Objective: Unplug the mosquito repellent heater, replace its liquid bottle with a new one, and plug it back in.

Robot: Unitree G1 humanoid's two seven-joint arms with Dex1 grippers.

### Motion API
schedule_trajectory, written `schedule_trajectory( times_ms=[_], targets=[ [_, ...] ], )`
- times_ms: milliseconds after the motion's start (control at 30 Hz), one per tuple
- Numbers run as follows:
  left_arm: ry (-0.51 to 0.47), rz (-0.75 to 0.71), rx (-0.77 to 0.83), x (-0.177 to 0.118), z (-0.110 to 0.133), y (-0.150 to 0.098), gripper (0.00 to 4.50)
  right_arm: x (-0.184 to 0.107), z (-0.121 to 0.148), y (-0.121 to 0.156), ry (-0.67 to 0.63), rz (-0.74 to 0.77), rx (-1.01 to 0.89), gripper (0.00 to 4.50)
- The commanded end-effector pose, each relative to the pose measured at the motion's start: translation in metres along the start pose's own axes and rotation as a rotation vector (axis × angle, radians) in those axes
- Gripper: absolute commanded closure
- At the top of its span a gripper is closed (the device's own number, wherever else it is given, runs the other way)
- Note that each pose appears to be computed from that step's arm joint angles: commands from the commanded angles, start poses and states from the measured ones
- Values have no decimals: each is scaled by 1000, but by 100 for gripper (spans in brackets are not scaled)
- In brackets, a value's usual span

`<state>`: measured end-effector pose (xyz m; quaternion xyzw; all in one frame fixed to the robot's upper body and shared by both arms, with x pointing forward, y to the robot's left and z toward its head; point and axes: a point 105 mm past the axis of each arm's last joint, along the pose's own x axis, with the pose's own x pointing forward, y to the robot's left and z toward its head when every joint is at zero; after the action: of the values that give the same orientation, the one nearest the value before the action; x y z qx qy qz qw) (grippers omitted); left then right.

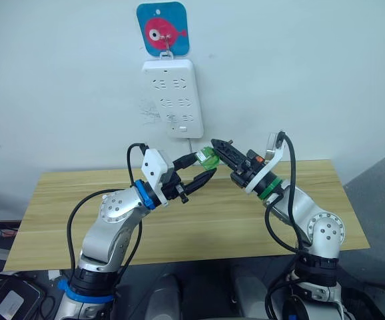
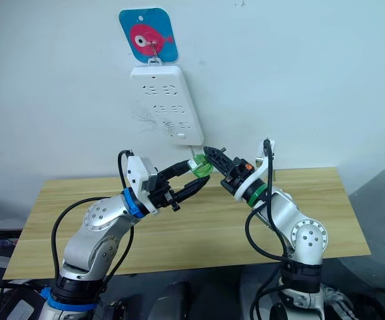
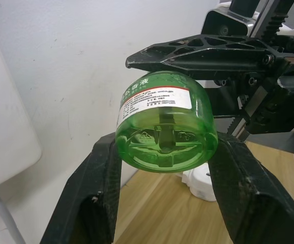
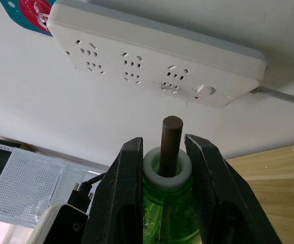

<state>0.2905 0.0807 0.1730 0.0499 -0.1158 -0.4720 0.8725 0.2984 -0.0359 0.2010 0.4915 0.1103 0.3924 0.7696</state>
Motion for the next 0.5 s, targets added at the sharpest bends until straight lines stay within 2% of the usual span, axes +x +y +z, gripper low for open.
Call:
schedule_trajectory(
  times_ms=[33,133,267,333,400,433,500],
  targets=[
    [48,-63,32,-9,-5,-9,99,0,-3,17,21,74,-31,364],
    [175,-67,49,-28,-22,-3,5,-8,2,2,39,-9,-177,364],
    [366,-103,20,-53,-44,-3,0,-18,15,-26,43,-163,-460,364],
    [424,-136,-4,-61,-49,-8,0,-22,20,-50,65,-262,-696,364],
    [449,-147,-57,-62,-50,-14,0,-26,24,-93,106,-389,-1051,364],
    [453,-147,-74,-60,-50,-16,0,-27,24,-107,117,-414,-1169,364],
    [449,-137,-86,-57,-49,-17,0,-25,27,-127,98,-452,-1266,364]
  ],
)
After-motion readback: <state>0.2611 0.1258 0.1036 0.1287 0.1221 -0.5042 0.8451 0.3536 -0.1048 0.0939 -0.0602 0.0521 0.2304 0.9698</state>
